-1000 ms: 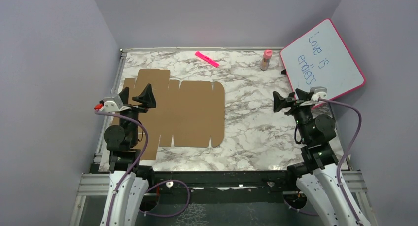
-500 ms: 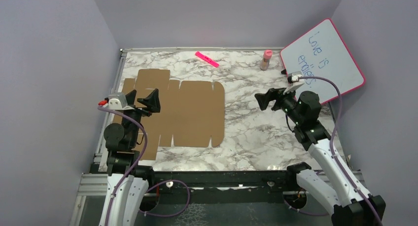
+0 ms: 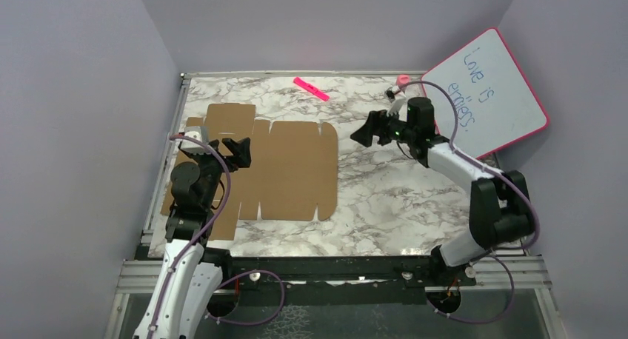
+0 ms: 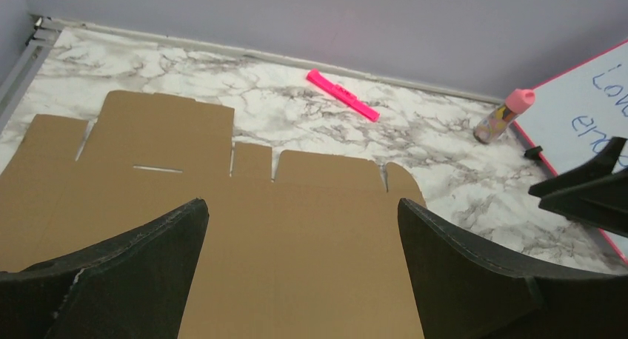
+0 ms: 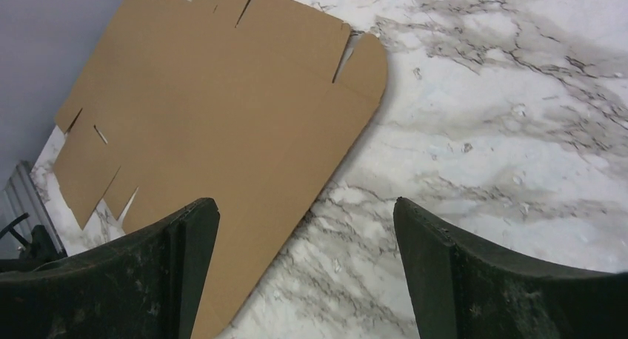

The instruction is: Fold the paper box

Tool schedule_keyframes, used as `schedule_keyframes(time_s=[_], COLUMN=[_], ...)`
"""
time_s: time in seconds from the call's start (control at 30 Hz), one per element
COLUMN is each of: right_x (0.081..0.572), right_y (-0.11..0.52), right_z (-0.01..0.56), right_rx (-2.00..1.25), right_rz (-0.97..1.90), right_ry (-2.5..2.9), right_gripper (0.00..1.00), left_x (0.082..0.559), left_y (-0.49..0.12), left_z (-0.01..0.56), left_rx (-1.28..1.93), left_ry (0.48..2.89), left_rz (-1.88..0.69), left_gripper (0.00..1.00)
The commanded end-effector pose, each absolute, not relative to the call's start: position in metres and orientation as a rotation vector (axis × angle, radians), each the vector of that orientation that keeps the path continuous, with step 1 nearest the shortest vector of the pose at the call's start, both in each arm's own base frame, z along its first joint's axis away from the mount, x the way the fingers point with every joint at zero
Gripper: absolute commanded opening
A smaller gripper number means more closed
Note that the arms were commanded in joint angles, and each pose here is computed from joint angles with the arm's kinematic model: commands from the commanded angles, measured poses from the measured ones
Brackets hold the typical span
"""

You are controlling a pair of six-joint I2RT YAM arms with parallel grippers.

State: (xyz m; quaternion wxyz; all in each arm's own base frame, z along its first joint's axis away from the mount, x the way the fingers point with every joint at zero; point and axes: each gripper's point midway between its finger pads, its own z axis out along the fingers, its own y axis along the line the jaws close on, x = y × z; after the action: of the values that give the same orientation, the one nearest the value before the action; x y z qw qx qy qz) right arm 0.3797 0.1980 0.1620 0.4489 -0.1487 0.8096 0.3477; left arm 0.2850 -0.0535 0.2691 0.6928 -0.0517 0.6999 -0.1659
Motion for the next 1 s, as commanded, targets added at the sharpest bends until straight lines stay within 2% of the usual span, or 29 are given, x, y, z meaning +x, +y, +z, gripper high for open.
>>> schedule_keyframes(time_s=[0.0, 0.5, 0.97], right_x=[0.402, 0.462, 0.474], right_y=[0.228, 0.258, 0.284], right_z=[0.160, 0.074, 0.022], right_rx=[-0.443, -0.338, -0.276], right_rz=[1.022, 1.201, 1.371], right_ry=[1.970, 2.090, 2.171], right_gripper=[0.92, 0.82, 0.65], left_x=[0.291, 0.308, 0.313], left_y=[-0.065, -0.060, -0.062], left_z=[0.266, 0.244, 0.236], left_rx=[-0.082, -0.101, -0.084], left_ry=[1.601, 1.679, 1.706], left_rz=[-0.422, -0.374, -0.371], left_gripper=[0.99, 0.99, 0.99])
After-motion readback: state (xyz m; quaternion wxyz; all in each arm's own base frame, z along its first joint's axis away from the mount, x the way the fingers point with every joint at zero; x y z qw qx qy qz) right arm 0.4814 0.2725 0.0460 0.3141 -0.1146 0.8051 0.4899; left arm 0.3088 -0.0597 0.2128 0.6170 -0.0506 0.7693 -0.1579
